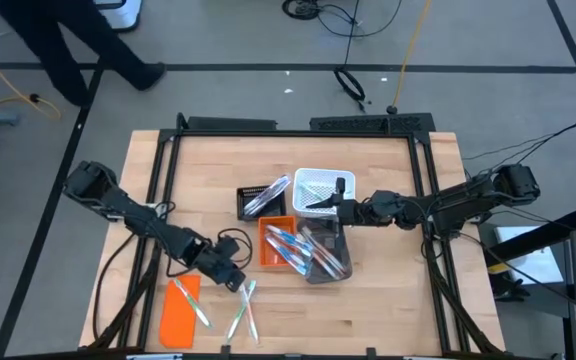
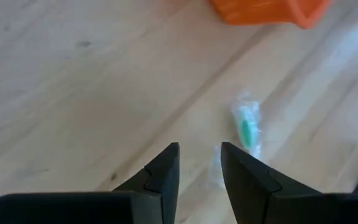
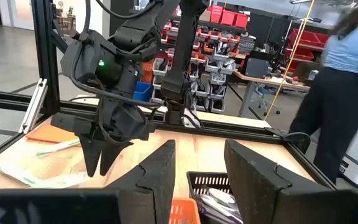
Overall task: Pick & Place Toothbrushes
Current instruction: Put the orange toothbrush into the gray bin
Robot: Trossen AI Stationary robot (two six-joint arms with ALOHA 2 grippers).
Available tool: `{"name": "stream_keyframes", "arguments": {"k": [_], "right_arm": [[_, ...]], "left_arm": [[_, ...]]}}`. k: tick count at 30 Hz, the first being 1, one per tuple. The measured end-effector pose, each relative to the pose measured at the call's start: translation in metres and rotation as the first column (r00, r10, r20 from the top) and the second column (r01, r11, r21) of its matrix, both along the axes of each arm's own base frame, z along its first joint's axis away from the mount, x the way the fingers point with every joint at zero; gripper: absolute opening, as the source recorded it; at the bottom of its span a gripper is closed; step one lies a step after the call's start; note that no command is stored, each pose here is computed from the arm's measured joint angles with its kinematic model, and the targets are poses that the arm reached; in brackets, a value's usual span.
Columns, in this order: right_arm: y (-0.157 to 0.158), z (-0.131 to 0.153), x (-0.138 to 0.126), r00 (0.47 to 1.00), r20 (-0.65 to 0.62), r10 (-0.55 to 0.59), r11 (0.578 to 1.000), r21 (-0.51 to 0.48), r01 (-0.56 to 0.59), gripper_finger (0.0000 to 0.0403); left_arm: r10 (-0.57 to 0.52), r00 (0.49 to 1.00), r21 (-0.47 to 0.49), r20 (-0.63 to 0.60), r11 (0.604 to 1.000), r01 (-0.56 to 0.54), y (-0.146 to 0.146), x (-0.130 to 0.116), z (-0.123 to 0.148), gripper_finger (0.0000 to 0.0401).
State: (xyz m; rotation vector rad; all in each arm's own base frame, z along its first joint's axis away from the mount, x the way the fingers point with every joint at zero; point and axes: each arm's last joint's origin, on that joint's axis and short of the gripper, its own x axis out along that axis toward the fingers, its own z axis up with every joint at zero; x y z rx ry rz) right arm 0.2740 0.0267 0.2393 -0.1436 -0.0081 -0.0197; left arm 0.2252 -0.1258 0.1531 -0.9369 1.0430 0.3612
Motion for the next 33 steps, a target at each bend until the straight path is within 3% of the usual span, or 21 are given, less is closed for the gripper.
{"name": "stream_keyframes", "arguments": {"k": [7,25,33], "right_arm": [[0.0,0.0,0.0,1.0,0.0,0.0,1.0,-0.001,0.0,0.013],[0.0,-0.001,0.0,1.0,-0.008,0.0,1.0,0.0,0.0,0.013],[0.0,-0.001,0.0,1.0,-0.005,0.0,1.0,0.001,0.0,0.013]], "left_arm": [[-0.023,0.994,-0.068,0.108,0.997,0.031,-0.003,0.002,-0.005,0.0118],[0.0,0.997,-0.073,0.083,0.997,0.006,-0.003,-0.001,-0.021,0.0118],[-0.091,0.989,-0.127,0.117,0.986,0.105,-0.011,0.013,-0.039,0.0115]]}}
